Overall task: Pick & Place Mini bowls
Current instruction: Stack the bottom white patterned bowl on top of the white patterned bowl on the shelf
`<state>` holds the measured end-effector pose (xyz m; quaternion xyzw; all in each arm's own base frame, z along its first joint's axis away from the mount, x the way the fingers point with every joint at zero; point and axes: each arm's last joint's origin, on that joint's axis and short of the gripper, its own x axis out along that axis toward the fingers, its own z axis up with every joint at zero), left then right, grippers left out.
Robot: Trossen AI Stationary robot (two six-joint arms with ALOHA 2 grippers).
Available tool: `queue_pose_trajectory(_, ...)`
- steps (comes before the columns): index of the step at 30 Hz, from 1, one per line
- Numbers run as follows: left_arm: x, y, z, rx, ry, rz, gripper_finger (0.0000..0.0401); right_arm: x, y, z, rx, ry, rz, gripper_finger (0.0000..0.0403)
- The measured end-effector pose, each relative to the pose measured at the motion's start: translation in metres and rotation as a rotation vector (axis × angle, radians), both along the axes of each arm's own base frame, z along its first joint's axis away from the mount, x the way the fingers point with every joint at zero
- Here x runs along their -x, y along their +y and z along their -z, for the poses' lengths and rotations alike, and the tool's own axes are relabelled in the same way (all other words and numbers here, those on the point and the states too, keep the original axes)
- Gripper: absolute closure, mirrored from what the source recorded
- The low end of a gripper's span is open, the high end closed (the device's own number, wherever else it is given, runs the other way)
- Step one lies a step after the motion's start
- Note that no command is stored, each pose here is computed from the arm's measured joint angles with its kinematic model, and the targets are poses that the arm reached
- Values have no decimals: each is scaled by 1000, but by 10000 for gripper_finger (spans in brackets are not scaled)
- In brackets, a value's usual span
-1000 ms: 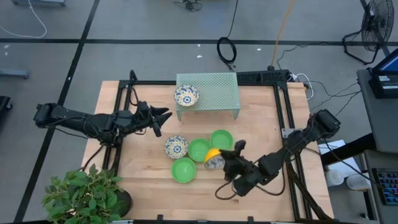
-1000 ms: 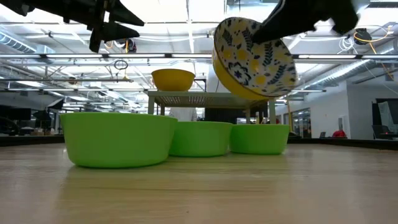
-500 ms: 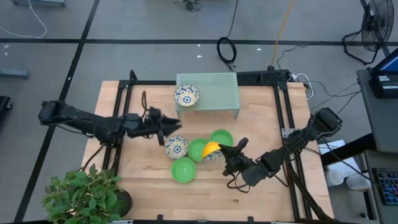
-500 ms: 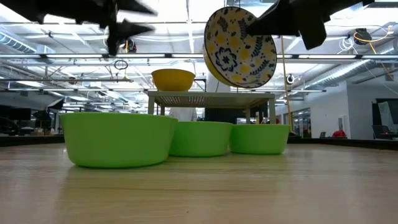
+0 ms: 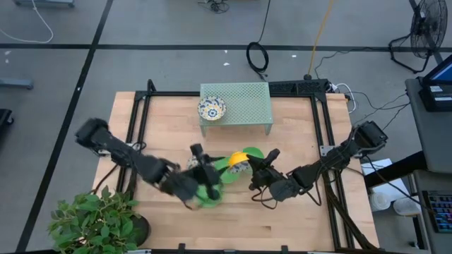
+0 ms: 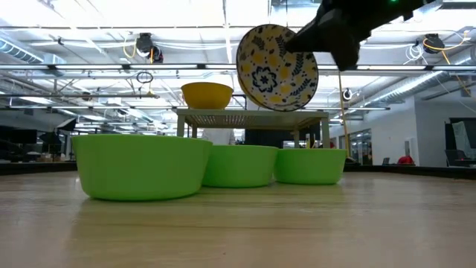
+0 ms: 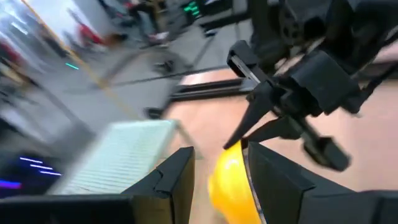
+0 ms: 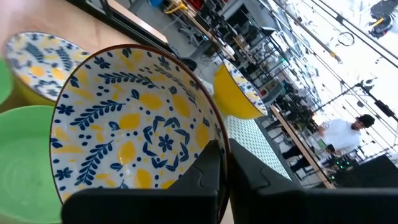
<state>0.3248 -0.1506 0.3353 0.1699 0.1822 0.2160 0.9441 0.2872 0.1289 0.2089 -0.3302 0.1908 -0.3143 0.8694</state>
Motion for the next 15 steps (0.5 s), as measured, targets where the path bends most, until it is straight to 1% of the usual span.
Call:
queue_pose_trajectory(3, -22, -20, 6, -210, 95, -82, 247, -2, -5, 0, -1, -2, 18, 402)
queue_pose_trajectory(4, -29, -24, 9, -265, 113, -108, 247, -3, -6, 0, -2, -3, 20, 402)
queue_pose_trajectory(6, -42, -31, 19, -366, 159, -159, 247, -3, -7, 0, -3, -4, 22, 402)
queue_pose_trajectory(8, -53, -33, 29, -434, 189, -219, 247, -3, -6, -1, -6, -7, 17, 402)
queue_pose_trajectory(11, -63, -32, 42, -461, 203, -270, 247, -2, -3, -2, -2, -12, 7, 402)
queue_pose_trajectory(13, -68, -29, 48, -425, 198, -257, 247, -2, -1, -3, 3, -14, -2, 402)
queue_pose_trajectory(15, -69, -27, 51, -366, 187, -230, 247, -1, 1, -4, 10, -14, -9, 402)
